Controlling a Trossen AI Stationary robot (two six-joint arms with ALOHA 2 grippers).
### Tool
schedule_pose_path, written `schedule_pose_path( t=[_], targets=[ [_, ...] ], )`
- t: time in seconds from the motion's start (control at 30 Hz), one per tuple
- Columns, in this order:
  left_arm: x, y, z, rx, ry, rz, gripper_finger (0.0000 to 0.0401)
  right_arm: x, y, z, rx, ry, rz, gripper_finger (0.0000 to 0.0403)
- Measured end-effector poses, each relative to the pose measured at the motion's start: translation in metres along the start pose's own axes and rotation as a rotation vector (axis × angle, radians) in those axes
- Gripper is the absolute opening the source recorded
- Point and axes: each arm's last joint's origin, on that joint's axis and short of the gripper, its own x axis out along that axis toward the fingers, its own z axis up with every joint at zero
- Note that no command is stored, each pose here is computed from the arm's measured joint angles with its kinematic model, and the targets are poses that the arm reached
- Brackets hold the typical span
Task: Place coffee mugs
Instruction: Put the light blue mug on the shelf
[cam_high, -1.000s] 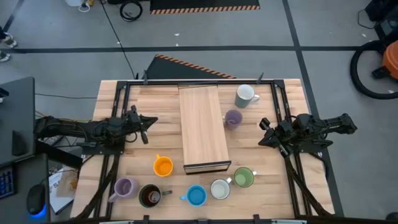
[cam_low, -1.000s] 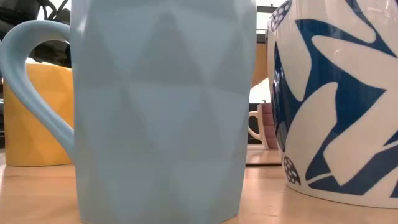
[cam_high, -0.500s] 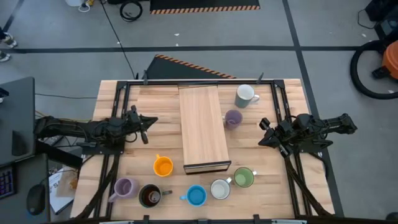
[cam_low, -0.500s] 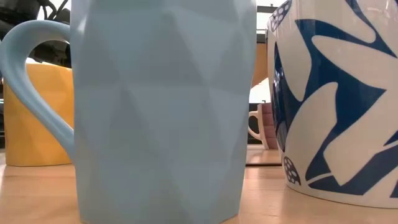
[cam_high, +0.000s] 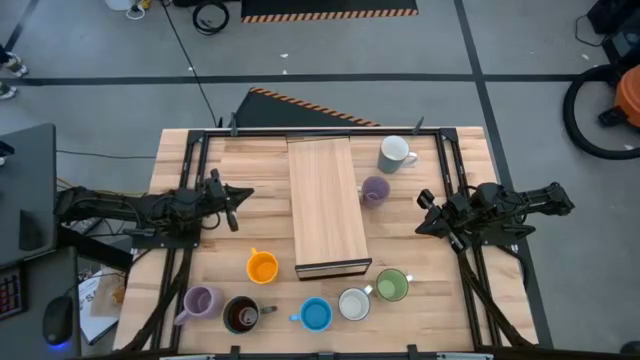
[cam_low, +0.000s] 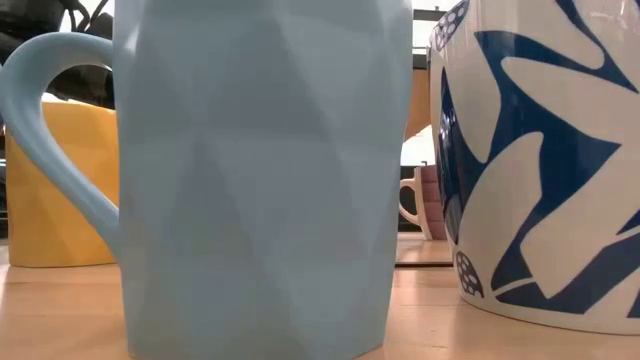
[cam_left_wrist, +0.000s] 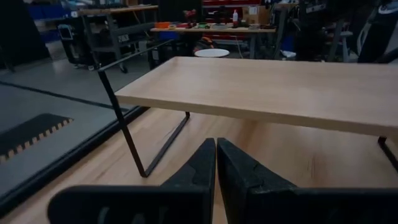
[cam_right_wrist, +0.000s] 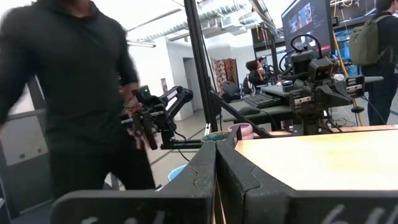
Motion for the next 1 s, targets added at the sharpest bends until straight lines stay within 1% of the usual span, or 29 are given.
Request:
schedule_pose_path(
  t=[0.13,0.2,0.27,0.37,0.43,0.5,0.53,0.67,0.7,0.77,0.83,0.9,1.0],
  targets=[
    [0.000,0.000,0.000,0.074,-0.003,-0.002,0.0023,0.000,0.000,0.000,0.000,0.000,-0.001,0.0019],
    [0.000,0.000,0.000,0.040,-0.004,-0.012,0.0023,0.000,0.000,0.000,0.000,0.000,-0.001,0.0019],
    [0.000,-0.001,0.002,-0.026,-0.015,-0.019,0.0023,0.000,0.000,0.000,-0.004,-0.001,-0.001,0.0019],
    [0.000,0.000,0.007,-0.105,-0.064,-0.012,0.0023,0.000,0.000,0.006,-0.135,-0.066,-0.033,0.0019],
    [0.000,0.000,0.010,-0.128,-0.091,-0.014,0.0023,-0.001,0.001,0.011,-0.196,-0.117,-0.056,0.0019],
    [-0.001,0.000,0.014,-0.194,-0.133,-0.023,0.0023,-0.001,0.001,0.016,-0.177,-0.170,-0.057,0.0019],
    [-0.002,0.000,0.018,-0.244,-0.167,-0.029,0.0023,-0.002,0.002,0.020,-0.190,-0.213,-0.056,0.0019],
    [-0.007,0.003,0.039,-0.516,-0.369,-0.080,0.0023,-0.008,0.007,0.037,-0.328,-0.403,-0.076,0.0019],
    [-0.010,0.004,0.044,-0.577,-0.420,-0.096,0.0023,-0.010,0.008,0.041,-0.355,-0.453,-0.097,0.0019],
    [-0.014,0.006,0.052,-0.642,-0.515,-0.109,0.0023,-0.013,0.008,0.047,-0.391,-0.529,-0.170,0.0019],
    [-0.019,0.009,0.059,-0.678,-0.601,-0.118,0.0023,-0.015,0.006,0.051,-0.402,-0.568,-0.293,0.0019],
    [-0.022,0.011,0.065,-0.708,-0.666,-0.129,0.0023,-0.018,0.002,0.053,-0.376,-0.595,-0.459,0.0019],
    [-0.026,0.014,0.069,-0.743,-0.727,-0.129,0.0023,-0.023,-0.005,0.054,-0.287,-0.618,-0.717,0.0019]
  ],
)
